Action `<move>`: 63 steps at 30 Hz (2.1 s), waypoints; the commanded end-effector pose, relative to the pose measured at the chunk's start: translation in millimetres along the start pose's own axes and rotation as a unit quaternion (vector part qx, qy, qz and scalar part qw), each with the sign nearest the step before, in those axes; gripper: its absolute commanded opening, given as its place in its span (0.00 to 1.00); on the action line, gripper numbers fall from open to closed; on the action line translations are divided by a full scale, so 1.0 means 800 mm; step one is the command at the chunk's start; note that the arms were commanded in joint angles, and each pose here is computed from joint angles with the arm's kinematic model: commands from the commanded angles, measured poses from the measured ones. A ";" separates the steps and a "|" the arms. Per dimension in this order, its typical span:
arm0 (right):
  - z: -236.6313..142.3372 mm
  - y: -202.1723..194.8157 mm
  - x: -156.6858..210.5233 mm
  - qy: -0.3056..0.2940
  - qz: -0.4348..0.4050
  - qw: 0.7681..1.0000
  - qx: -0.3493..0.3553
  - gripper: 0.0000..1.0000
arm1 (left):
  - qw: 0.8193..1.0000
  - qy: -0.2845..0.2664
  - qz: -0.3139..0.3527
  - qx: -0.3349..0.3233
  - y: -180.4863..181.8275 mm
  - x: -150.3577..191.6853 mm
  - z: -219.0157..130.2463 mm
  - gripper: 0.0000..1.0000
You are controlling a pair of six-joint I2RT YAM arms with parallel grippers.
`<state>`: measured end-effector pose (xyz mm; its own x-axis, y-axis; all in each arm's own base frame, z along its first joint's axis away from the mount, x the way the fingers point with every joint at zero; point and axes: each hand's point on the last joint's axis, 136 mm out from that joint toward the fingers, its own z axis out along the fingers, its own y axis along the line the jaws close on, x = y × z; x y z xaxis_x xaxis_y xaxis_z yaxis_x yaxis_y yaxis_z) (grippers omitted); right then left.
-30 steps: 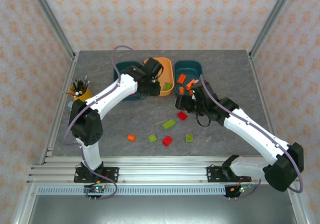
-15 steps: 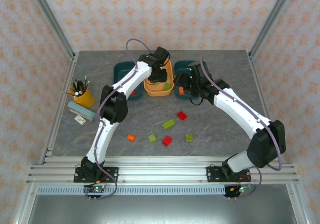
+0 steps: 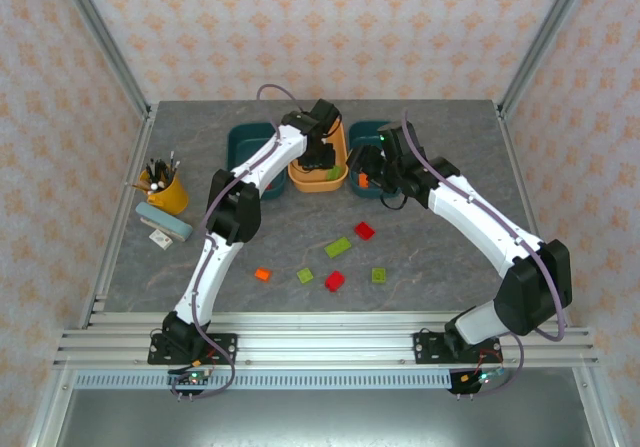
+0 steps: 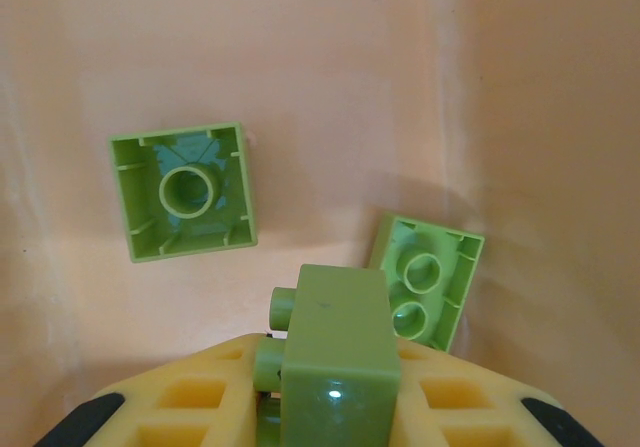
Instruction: Sort the legos into containers by color
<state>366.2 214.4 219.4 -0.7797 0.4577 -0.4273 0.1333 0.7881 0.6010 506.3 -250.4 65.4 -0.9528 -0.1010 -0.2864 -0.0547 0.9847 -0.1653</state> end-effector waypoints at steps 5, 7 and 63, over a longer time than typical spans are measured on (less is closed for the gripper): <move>-0.001 -0.003 0.000 0.011 -0.003 1.000 0.010 0.67 | 0.999 0.027 -0.005 -0.034 0.025 0.015 0.009 0.38; -0.001 -0.004 0.000 0.012 -0.004 1.000 0.012 0.68 | 0.999 0.024 -0.004 -0.032 0.024 0.014 0.003 0.44; 0.085 0.077 0.399 0.291 -0.542 0.789 -0.002 0.72 | 0.940 -0.156 -0.293 -0.074 0.320 0.396 -0.327 0.76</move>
<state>174.1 432.7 78.7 -0.6516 -0.6813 -0.3335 -0.7495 0.6461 0.1446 129.6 -14.9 182.4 -0.6485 -0.6265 -0.4324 -0.5392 0.7790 -0.3200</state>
